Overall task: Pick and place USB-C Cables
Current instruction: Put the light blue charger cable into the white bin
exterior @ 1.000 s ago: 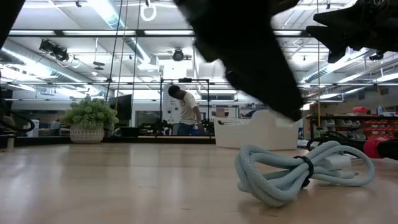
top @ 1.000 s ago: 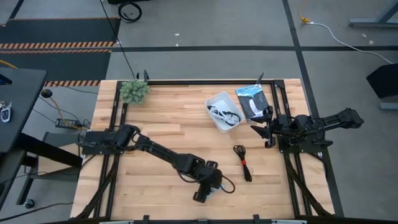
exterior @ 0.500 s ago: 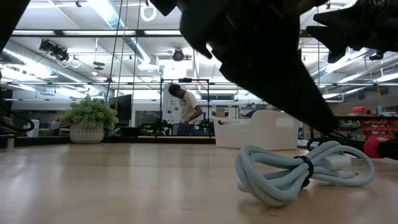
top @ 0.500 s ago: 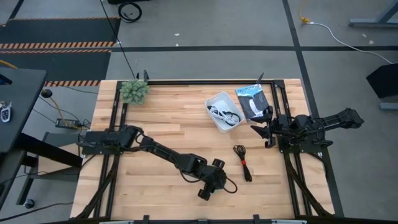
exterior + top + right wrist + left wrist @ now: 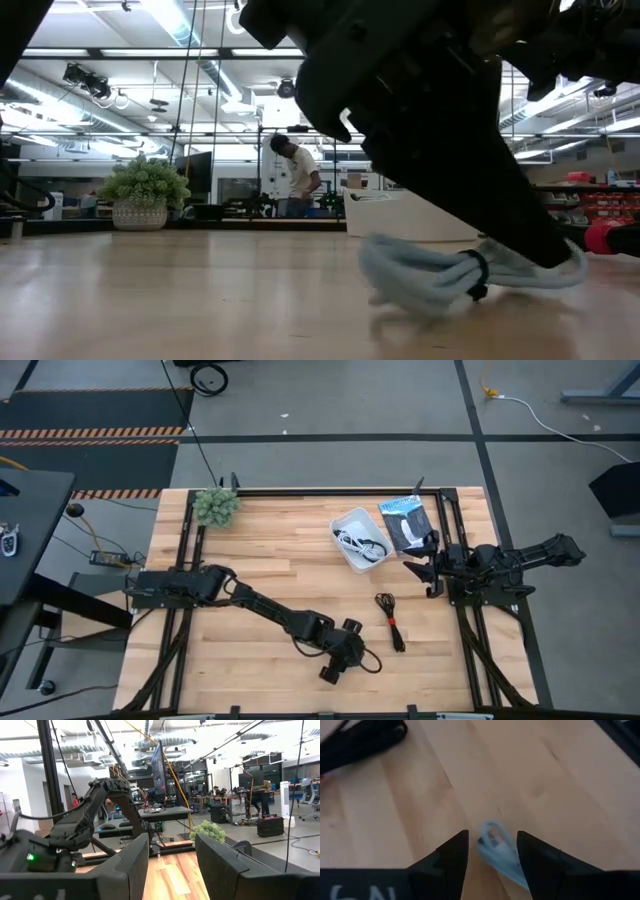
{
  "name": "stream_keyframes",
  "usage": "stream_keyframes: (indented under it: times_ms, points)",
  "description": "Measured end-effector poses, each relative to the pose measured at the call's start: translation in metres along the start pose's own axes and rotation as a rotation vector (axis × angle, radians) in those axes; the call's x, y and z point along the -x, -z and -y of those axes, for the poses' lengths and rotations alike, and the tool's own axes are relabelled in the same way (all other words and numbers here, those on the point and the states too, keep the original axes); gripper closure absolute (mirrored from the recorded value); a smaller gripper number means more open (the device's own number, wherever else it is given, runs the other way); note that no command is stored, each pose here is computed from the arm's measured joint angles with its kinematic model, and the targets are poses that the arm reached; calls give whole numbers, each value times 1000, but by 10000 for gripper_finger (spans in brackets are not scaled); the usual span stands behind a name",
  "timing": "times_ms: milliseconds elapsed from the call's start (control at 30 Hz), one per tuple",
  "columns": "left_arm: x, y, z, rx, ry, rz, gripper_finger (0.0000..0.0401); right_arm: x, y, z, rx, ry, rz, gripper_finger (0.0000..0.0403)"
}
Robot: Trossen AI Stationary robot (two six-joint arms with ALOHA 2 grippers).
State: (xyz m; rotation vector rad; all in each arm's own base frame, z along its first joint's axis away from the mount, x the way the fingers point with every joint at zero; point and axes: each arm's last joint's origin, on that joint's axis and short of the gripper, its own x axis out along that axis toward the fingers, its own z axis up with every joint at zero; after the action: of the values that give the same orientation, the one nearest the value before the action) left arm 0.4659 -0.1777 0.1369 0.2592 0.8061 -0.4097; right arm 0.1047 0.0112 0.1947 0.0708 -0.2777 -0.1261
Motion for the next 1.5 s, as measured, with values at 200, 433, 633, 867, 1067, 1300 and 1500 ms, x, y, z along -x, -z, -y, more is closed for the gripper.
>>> stream_keyframes:
  times_ms: [200,433,633,867,1067,1300,1500]
  points:
    - [3,8,-4,-84,-140,-119,225,0,0,0,0,0,0,234]
    - [11,17,-22,-149,-187,-243,225,0,0,0,0,0,0,234]
    - [27,31,-59,-138,-203,-378,225,0,0,0,0,0,0,234]
    - [57,38,-95,-186,-339,-528,225,0,0,0,-1,0,2,234]
    - [96,15,-94,-144,-258,-400,225,0,0,0,1,0,-1,234]
    - [99,7,-82,80,-12,-273,225,0,0,0,0,0,0,234]
    - [80,9,-54,46,2,-306,225,0,0,0,-1,0,2,234]
